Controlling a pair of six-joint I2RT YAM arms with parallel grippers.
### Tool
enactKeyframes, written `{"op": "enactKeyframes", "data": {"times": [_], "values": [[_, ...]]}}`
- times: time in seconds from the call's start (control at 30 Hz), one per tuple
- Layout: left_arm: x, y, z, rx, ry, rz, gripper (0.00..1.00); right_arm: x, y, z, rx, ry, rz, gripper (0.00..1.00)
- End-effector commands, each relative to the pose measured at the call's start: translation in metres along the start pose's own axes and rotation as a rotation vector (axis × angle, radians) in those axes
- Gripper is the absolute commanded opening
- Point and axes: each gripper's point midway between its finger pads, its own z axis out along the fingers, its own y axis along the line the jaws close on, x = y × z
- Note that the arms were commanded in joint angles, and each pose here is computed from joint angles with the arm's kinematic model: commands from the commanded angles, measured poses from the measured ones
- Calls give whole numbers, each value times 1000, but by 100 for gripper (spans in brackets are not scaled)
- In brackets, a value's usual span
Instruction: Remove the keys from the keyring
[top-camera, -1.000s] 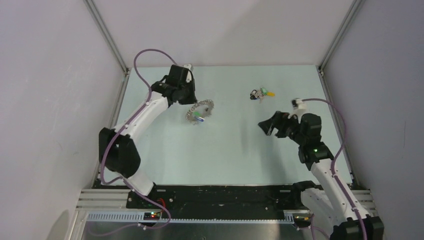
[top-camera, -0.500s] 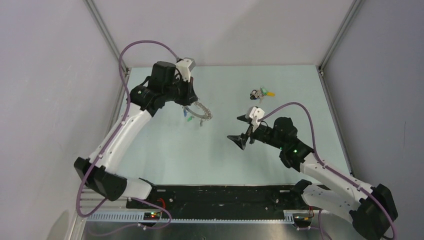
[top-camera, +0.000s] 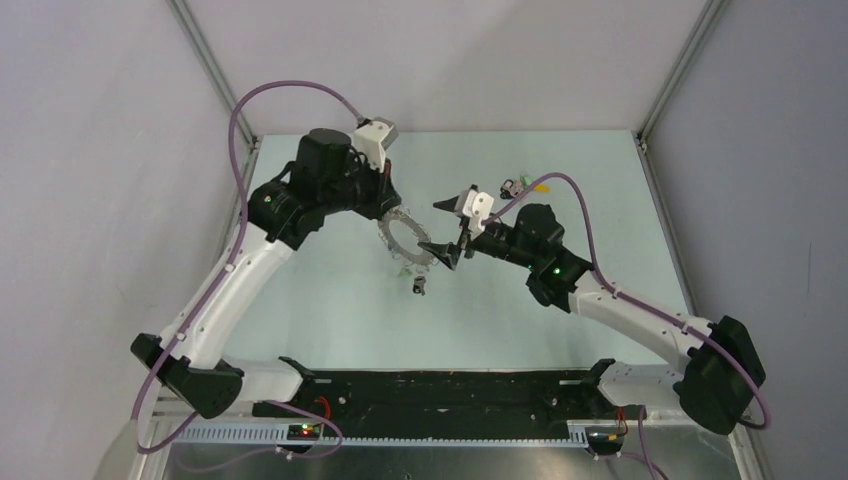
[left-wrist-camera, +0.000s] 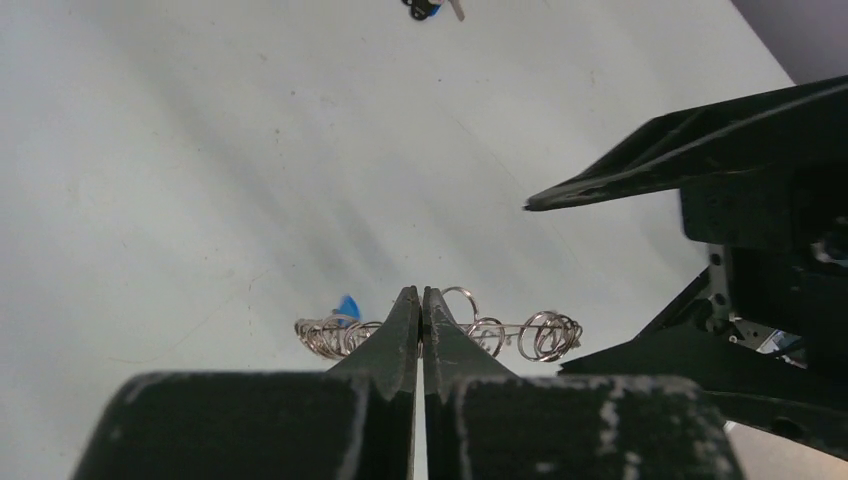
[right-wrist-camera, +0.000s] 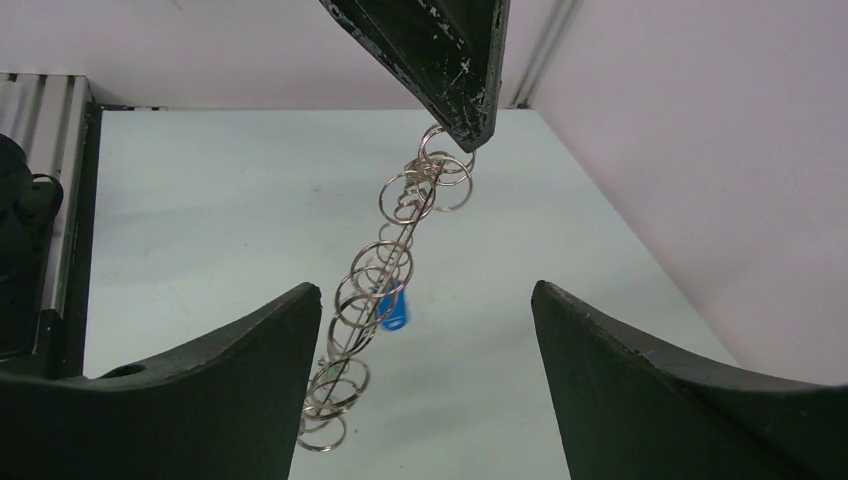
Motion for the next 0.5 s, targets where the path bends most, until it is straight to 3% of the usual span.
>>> {"op": "enactKeyframes", "data": {"times": [0.0,0.1,0.23,0.4,0.47], "values": [[-49,-18,-45,21,-192,44,0,-30,4,15,-55,-63,-38,82],[-56,-23,-58,30,-228,36,0,-28,7,24,-67,-57,-23,79],[-62,-33,-72,67,-260,33,0,-23,0,36,-35,-27,2,57],[-65,-34,-79,64,-279,25,0,-33,-1,46,-39,-76,20,57],[-67,-33,-79,56,-283,15,0,-37,-3,48,-27,-89,23,32]]}}
